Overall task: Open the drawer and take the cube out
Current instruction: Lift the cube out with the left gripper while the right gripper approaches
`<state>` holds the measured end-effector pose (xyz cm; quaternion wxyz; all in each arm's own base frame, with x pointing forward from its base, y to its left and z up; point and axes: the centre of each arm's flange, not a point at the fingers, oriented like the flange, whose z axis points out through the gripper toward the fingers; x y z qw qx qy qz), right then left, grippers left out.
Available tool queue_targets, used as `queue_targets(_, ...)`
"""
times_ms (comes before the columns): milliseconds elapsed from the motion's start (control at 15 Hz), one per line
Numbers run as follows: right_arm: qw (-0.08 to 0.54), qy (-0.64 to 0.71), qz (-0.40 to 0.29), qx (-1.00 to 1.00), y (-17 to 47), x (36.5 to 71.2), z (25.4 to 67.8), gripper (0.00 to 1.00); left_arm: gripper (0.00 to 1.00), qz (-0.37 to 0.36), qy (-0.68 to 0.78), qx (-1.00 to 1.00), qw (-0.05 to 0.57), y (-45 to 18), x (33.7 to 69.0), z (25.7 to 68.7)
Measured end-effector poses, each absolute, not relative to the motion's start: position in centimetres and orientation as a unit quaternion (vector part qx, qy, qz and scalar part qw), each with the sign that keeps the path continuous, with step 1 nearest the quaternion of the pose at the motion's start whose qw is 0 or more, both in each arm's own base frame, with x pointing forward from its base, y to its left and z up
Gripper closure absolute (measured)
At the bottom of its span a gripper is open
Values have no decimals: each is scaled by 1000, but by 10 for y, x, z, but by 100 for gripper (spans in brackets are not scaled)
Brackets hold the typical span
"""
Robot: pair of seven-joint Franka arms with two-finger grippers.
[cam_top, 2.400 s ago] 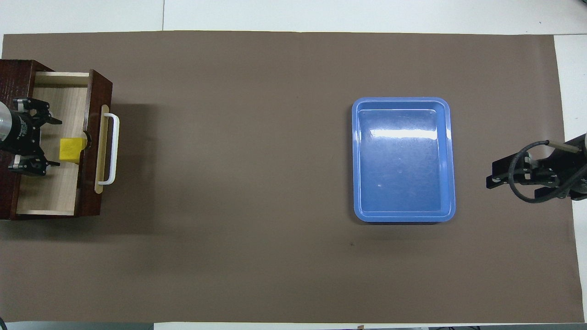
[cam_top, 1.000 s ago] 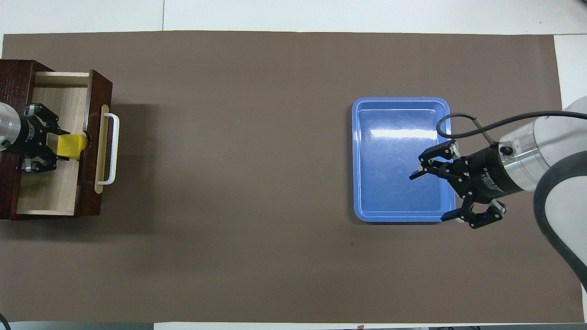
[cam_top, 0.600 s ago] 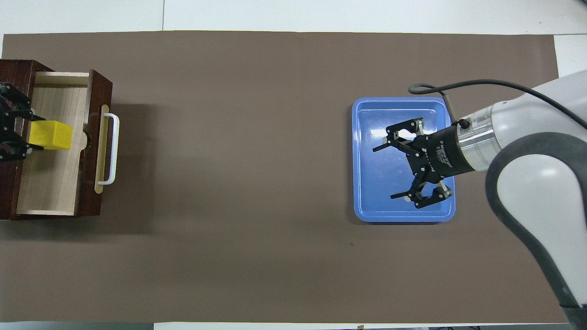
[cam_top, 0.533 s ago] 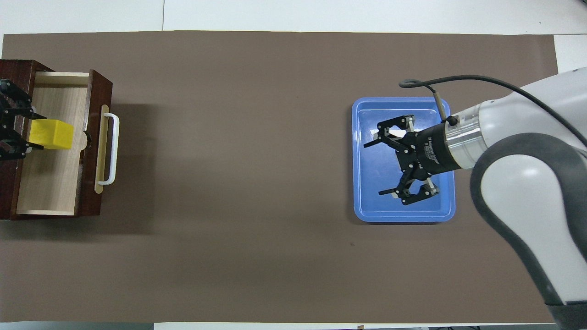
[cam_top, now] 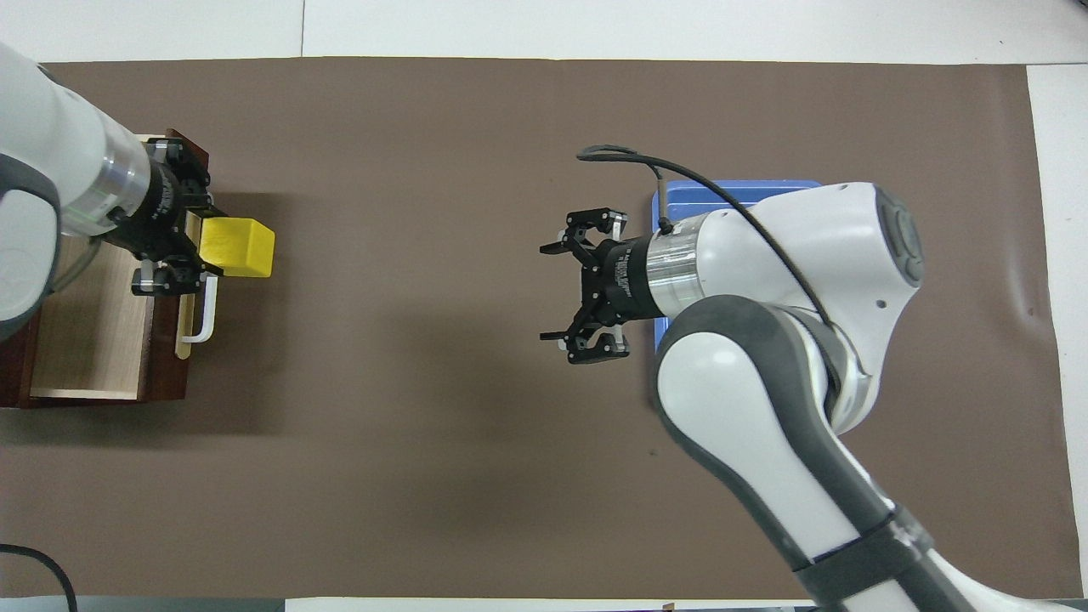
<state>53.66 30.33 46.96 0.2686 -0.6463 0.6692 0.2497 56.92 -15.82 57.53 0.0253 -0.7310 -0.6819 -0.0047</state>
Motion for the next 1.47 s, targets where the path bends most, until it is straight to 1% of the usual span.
queue_targets(200,289,692,248,-613,332,530,467,0,45,-7,-701,-713,25,-205,556,572)
queue_targets(400,294,684,249,-619,354,518,470,0,45,0,-719,-694,25,-242,550,559)
queue_targets(733,296,642,249,-662,384,498,474,0,45,3,-729,-684,16,-255,552,551)
queue_targets(933,292,627,258,-675,389,507,478,0,45,3,-730,-683,16,-255,552,552)
queue_targets(1133,283,614,261,-689,406,519,473,0,45,3,-730,-683,16,-255,552,551)
queue_targets(1267,279,607,271,-693,423,537,466,0,45,3,-730,-683,16,-255,552,551)
queue_targets(1467,281,609,280,-687,431,567,459,0,45,4,-728,-686,17,-260,549,550)
